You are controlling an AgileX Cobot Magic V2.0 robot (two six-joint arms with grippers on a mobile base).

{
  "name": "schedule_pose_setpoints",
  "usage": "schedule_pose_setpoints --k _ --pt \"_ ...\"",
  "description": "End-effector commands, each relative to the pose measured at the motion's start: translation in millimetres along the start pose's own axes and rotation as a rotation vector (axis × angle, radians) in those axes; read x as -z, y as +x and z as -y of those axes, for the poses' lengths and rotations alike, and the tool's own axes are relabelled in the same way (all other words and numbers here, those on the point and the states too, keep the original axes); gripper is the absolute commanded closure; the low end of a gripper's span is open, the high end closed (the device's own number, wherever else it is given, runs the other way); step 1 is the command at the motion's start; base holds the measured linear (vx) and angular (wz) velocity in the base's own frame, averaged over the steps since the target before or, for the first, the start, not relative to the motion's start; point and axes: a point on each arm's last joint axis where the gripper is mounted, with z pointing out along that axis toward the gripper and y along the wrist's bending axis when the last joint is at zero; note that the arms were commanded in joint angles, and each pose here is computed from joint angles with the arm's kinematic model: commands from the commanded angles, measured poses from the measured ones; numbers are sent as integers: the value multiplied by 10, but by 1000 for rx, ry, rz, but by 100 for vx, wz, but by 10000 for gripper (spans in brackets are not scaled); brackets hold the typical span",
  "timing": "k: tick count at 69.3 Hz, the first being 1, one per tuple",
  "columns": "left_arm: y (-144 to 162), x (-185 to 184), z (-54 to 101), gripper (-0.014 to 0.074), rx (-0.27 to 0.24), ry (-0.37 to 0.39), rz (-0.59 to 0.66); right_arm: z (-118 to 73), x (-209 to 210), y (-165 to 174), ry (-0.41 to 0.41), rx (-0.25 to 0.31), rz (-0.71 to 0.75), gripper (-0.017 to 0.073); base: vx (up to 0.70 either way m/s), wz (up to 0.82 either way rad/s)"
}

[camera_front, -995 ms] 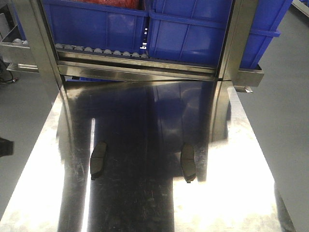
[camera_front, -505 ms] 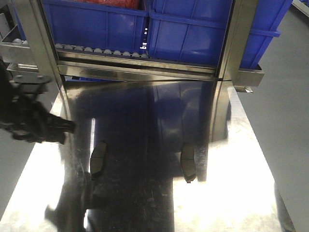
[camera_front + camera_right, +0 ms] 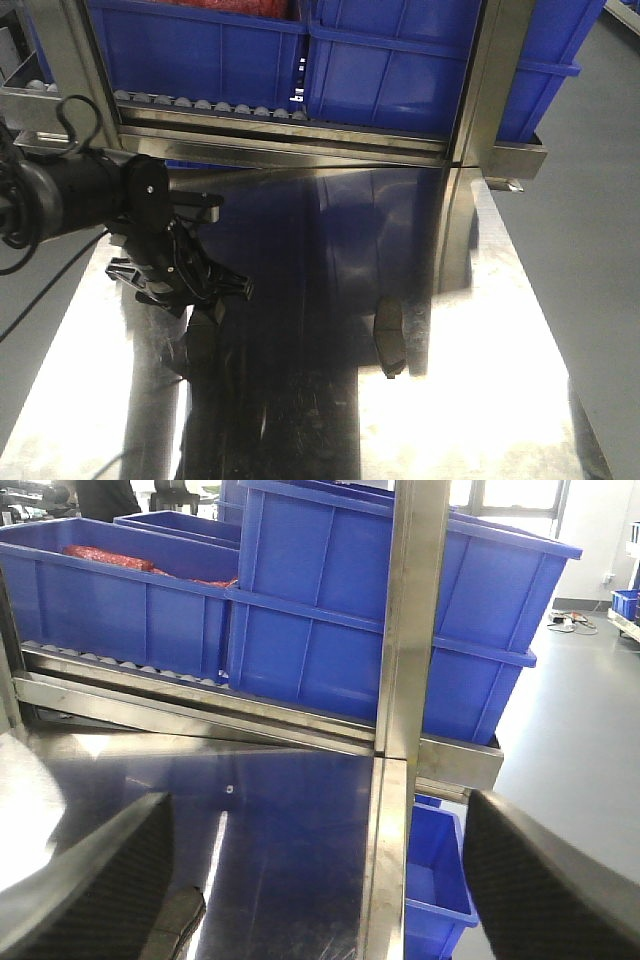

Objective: Move and align brake pads A on conveyor
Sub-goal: 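Close the left gripper on the pad and lift it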

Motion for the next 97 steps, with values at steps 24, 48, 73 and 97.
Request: schedule_pose_setpoints --k 24,48,73,97 --pt "-128 183 69 63 108 34 112 12 2 -134 12 9 85 -3 0 0" --pt "-92 -75 47 69 142 11 6 12 2 -134 12 9 85 -3 0 0" --pt "-78 -107 58 367 140 12 -15 12 2 -134 12 9 85 -3 0 0" --pt "8 194 217 601 9 -21 36 12 2 -134 12 9 85 -3 0 0"
